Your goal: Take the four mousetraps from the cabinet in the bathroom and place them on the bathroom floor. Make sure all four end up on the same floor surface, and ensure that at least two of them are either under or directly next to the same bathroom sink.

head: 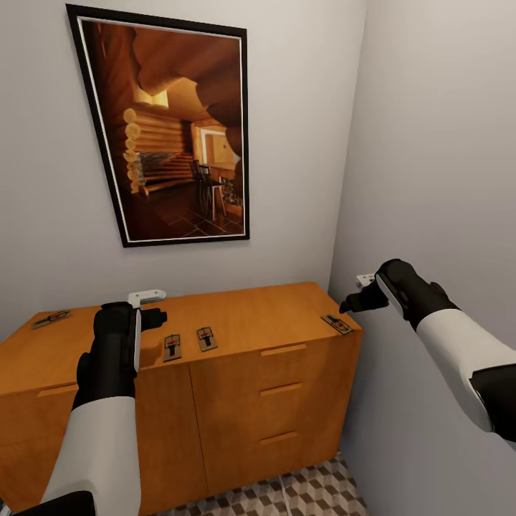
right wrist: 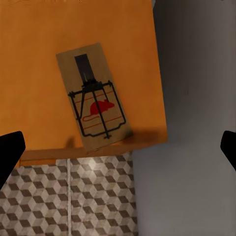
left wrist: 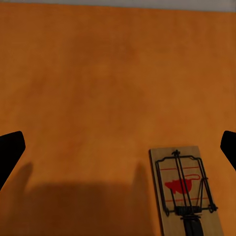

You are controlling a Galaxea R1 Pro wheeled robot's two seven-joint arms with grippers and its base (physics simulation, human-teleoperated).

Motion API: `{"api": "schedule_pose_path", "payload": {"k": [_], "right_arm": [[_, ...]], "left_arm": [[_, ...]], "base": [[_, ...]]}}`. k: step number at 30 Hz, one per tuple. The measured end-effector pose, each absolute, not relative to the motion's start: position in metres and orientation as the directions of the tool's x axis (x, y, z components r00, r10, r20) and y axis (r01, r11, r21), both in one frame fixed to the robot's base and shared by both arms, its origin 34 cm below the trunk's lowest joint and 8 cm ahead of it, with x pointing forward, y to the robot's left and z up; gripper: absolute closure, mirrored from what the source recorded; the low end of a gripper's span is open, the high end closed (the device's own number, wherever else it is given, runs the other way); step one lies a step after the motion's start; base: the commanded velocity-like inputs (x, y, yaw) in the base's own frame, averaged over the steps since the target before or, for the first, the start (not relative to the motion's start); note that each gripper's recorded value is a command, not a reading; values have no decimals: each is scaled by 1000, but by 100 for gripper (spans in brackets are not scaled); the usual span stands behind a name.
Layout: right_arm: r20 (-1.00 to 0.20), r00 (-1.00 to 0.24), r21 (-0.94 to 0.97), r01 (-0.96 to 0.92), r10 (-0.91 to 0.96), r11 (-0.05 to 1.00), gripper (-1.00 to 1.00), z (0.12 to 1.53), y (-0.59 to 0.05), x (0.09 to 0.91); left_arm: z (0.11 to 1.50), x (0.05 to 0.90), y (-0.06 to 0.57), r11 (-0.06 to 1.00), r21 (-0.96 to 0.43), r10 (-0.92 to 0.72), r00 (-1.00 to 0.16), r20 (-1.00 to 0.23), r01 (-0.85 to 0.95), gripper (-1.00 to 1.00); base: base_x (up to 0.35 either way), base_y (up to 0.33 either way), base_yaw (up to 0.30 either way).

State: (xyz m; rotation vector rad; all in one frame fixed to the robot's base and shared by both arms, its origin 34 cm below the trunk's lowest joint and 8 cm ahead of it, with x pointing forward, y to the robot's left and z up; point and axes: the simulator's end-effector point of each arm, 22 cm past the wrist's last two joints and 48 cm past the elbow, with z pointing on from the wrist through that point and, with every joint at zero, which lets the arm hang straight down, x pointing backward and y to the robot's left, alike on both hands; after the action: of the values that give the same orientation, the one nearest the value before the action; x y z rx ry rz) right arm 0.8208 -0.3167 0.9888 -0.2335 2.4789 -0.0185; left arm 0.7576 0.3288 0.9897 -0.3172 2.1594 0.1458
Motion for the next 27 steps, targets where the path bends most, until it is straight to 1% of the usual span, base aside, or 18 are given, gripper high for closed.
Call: {"api": "schedule_pose_path", "payload": {"k": [8,27], "right_arm": [[-603,-779,-71,-163,-172,984,-100,989,-317,821],[-602,-779,-72,-162,-172,984,-100,989,-317,821]], "left_arm": [[990,758,329,960,-14,-171,-545,-821,-281,-100],[990,757,330,959,-13,-171,-545,-821,-282,-100]], "base": [[54,0,0],[19,0,0]]}}
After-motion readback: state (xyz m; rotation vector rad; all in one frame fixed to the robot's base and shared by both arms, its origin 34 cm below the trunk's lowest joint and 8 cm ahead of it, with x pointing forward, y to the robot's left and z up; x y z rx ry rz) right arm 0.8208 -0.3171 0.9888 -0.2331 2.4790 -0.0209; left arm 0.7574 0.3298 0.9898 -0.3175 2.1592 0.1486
